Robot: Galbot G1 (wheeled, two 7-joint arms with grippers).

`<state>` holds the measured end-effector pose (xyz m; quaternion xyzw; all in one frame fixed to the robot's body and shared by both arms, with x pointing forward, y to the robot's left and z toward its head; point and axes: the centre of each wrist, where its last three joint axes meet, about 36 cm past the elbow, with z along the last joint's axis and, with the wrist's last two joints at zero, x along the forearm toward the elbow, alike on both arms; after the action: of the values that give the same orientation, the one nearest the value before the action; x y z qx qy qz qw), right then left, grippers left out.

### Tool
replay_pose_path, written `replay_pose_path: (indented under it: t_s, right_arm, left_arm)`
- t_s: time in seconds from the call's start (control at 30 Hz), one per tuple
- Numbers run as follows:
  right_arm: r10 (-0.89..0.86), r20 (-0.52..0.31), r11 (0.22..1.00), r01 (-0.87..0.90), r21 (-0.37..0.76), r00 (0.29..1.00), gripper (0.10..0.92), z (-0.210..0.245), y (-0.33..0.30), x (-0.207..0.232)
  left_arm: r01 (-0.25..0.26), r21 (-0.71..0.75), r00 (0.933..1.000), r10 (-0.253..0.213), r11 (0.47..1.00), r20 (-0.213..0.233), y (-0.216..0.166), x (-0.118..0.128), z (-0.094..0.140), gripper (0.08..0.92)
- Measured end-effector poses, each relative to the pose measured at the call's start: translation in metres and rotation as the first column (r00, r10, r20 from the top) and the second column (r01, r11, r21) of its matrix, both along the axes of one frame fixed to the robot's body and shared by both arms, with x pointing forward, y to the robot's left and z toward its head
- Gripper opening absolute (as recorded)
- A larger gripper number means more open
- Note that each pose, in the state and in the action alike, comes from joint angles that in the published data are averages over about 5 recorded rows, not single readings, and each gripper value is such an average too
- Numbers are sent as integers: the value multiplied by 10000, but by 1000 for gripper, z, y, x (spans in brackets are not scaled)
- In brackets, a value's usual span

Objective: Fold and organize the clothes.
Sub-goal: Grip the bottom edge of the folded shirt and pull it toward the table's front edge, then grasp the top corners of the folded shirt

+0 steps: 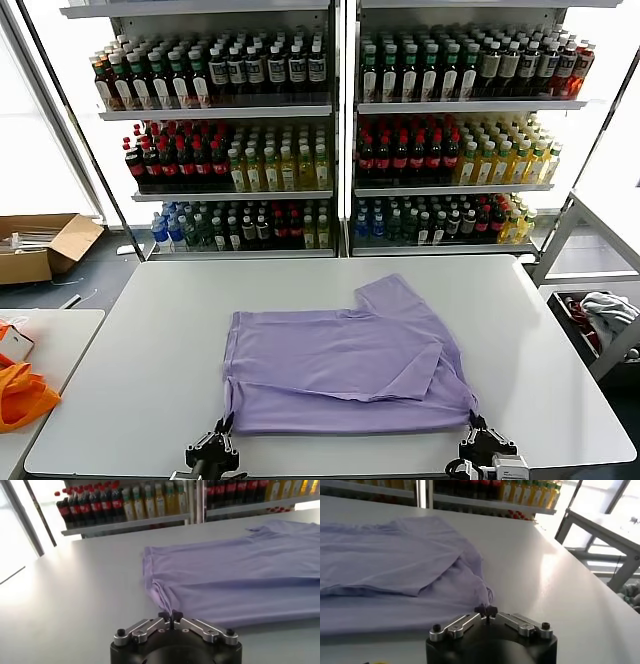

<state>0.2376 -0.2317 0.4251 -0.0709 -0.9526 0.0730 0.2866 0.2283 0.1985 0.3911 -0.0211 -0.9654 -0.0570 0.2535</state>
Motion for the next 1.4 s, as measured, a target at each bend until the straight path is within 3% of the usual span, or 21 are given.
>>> replay_pose_path:
  t_s: [0.27, 0.5, 0.7, 0.87, 1.03, 1.23, 1.4]
  right_arm:
    - [-68, 451, 9999, 61, 157, 9990, 443, 16, 0, 2]
    - [-416, 1281, 9989, 382, 287, 9909, 651, 36, -8, 11]
    - [-639, 2105, 9971, 539, 529, 9755, 800, 50, -26, 27]
    - [-441, 2827, 9973, 258, 683, 9582, 822, 54, -43, 53]
    - [316, 3109, 9962, -552, 674, 9499, 823, 51, -63, 90]
    - [1877, 2977, 9747, -2150, 616, 9360, 823, 56, -81, 147]
    - [2948, 2757, 9470, -3183, 438, 9149, 823, 62, -86, 200]
  left_arm:
    - [249, -406, 9996, -242, 9989, 167, -10, -6, 17, 339]
    - [188, -759, 9956, -117, 9969, 929, -16, -3, 48, 538]
    - [40, -621, 9866, 62, 9981, 1631, -5, 9, 65, 712]
    - [253, -391, 9743, -159, 9989, 2248, 7, 25, 74, 812]
    - [873, -147, 9612, -803, 9961, 2640, 16, 47, 73, 822]
    - [1700, 94, 9488, -1662, 9854, 2686, 23, 82, 64, 823]
    - [2050, 233, 9455, -2041, 9785, 2538, 32, 117, 56, 822]
